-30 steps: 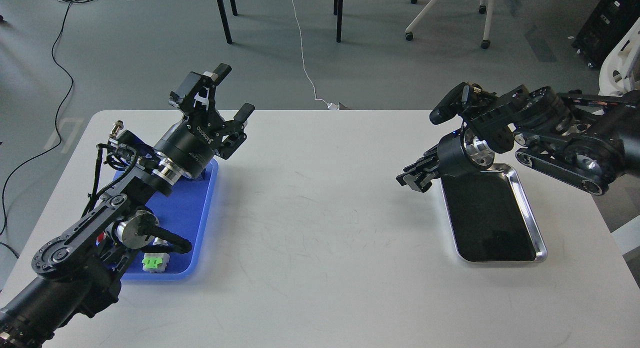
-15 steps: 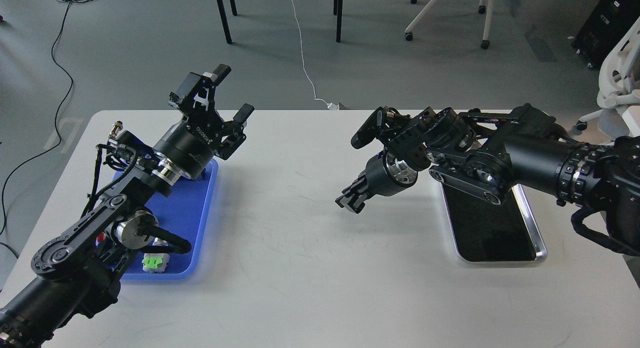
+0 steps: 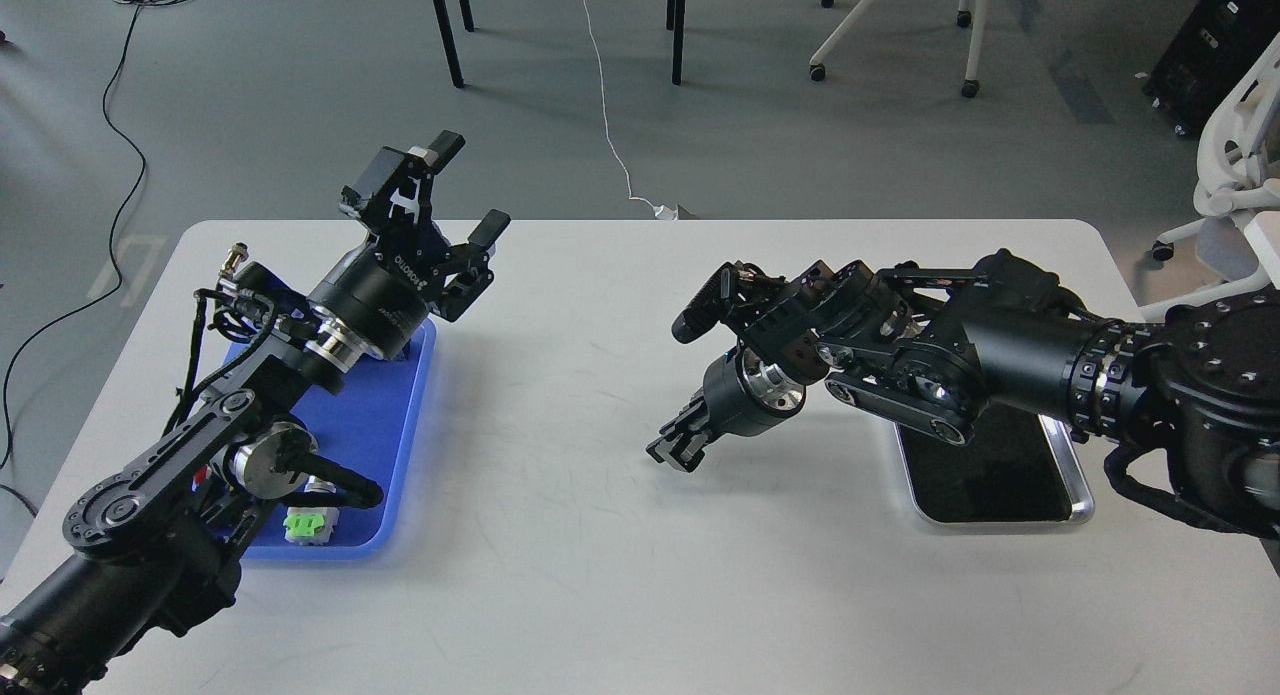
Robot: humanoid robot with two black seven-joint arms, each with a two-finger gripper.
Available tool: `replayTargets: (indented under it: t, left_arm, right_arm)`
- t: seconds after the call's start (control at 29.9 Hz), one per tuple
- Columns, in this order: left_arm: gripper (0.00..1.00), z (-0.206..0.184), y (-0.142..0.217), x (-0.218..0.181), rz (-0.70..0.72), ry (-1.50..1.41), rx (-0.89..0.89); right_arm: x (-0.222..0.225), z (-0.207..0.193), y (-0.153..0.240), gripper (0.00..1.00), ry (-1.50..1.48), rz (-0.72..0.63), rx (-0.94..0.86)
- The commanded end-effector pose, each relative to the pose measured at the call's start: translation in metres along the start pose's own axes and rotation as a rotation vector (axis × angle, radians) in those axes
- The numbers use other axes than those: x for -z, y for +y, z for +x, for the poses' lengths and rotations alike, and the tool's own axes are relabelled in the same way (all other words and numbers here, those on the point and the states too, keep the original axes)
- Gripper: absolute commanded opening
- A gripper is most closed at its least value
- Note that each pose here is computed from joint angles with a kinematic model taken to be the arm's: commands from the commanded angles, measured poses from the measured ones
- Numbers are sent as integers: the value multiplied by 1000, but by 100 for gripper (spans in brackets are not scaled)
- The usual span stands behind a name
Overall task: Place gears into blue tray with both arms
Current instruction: 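Carry the gear toward the table center, release it, withdraw right gripper, then reach the left gripper toward the black gear on the table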
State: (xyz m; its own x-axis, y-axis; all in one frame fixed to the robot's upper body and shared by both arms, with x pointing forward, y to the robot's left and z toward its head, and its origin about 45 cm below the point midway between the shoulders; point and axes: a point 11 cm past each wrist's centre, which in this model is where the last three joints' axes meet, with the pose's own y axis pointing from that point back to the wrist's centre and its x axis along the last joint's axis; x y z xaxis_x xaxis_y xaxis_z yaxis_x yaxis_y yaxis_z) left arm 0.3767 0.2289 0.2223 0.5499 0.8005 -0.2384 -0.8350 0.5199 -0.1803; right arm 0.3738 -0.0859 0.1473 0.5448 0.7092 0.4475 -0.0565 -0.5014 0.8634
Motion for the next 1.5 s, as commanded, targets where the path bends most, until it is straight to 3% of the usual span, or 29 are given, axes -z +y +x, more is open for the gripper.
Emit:
replayTargets:
  t: [0.0,0.13,0.37,0.4,0.53,0.77,1.0,1.24,1.47]
  left_arm:
    - [98,0,1,1,0,3,-2]
    - [98,0,1,1,1,2,-2]
    - [98,1,1,1,2,1,-5]
    - [98,0,1,1,1,0,-3]
    - [98,1,2,0,2,-1,-5]
    - [98,2,2,0,-5,-2,-6]
    - [98,7,3,-2,-8,-14,-13]
    - [98,-4,2,-11,-79,-135,69]
    - [98,-36,-2,13,57,-438,296]
  right_arm:
    - [0,-3,-2,19,-3,3,5]
    - [2,-5,-5,33,-7,10,7]
    - [6,1,-3,94,-77,50,-35]
    - [5,2,-1,97,-89,51,-42]
    - [-18,4,24,97,-150,18,-96]
    - [-63,-3,97,98,-456,60,-355]
    - [-103,-43,151,98,-975,254,-749]
    - [-122,-95,153,98,-1430,493,-1126]
    - [-142,-156,164,98,-1798,684,-1473]
